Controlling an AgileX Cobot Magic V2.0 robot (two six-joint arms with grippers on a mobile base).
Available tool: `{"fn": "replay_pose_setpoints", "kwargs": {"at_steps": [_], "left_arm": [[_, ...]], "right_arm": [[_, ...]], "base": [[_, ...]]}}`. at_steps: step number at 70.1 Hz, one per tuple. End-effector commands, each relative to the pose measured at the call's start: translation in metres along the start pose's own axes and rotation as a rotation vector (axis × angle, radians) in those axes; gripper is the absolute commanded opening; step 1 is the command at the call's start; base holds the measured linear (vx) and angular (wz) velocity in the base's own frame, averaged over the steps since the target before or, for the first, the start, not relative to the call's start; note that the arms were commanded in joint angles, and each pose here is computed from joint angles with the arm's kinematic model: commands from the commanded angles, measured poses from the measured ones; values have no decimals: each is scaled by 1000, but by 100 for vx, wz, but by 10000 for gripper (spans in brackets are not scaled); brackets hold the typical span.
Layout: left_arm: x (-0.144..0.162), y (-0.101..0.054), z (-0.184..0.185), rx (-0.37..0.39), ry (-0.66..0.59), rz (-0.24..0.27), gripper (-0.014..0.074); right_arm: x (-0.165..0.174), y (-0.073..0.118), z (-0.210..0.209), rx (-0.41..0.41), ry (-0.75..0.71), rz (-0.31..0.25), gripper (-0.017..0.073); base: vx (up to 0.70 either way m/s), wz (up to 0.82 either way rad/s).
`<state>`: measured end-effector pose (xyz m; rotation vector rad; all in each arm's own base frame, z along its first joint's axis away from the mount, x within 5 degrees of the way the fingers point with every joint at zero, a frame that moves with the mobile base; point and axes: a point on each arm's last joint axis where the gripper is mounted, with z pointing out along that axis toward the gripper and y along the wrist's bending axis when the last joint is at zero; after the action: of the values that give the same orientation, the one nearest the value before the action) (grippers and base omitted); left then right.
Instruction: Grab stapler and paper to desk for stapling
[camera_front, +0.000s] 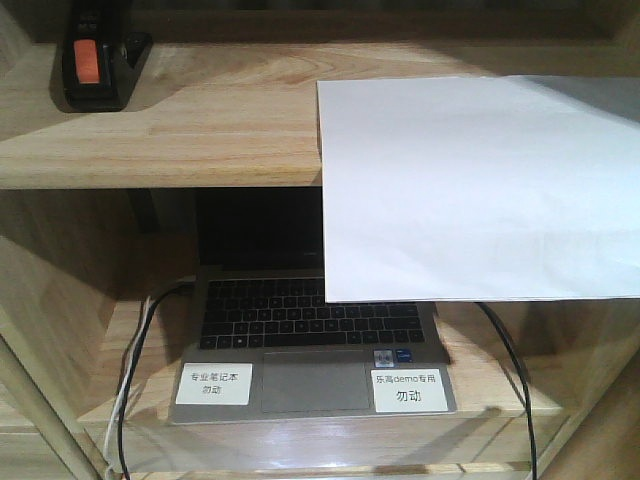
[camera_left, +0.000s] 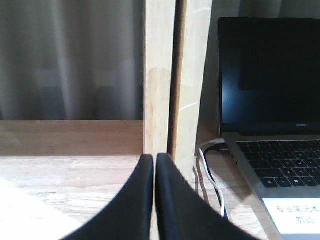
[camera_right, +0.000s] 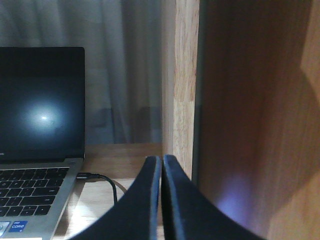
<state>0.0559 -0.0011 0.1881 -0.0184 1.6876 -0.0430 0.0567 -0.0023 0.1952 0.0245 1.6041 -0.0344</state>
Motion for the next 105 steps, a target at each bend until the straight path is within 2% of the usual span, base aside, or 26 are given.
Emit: {"fn": "replay_pose_setpoints", "kwargs": {"at_steps": [1,79,92,105], "left_arm": [[-4,0,-1,2,-75,-11,-6],[-4,0,-1,2,-77,-11,-6],[-12,0,-2,5,-168,-14,-6],[-15,0,-2,6,-192,-14,-6]], "right_arm": [[-5,0,-1,3,-73,-11,-6],[-5,0,-1,3,-73,-11,-6],[-5,0,-1,3,-73,-11,-6],[-6,0,-1,3,-80,-11,-6]], "base": [[0,0],[0,0],[0,0],[0,0]]}}
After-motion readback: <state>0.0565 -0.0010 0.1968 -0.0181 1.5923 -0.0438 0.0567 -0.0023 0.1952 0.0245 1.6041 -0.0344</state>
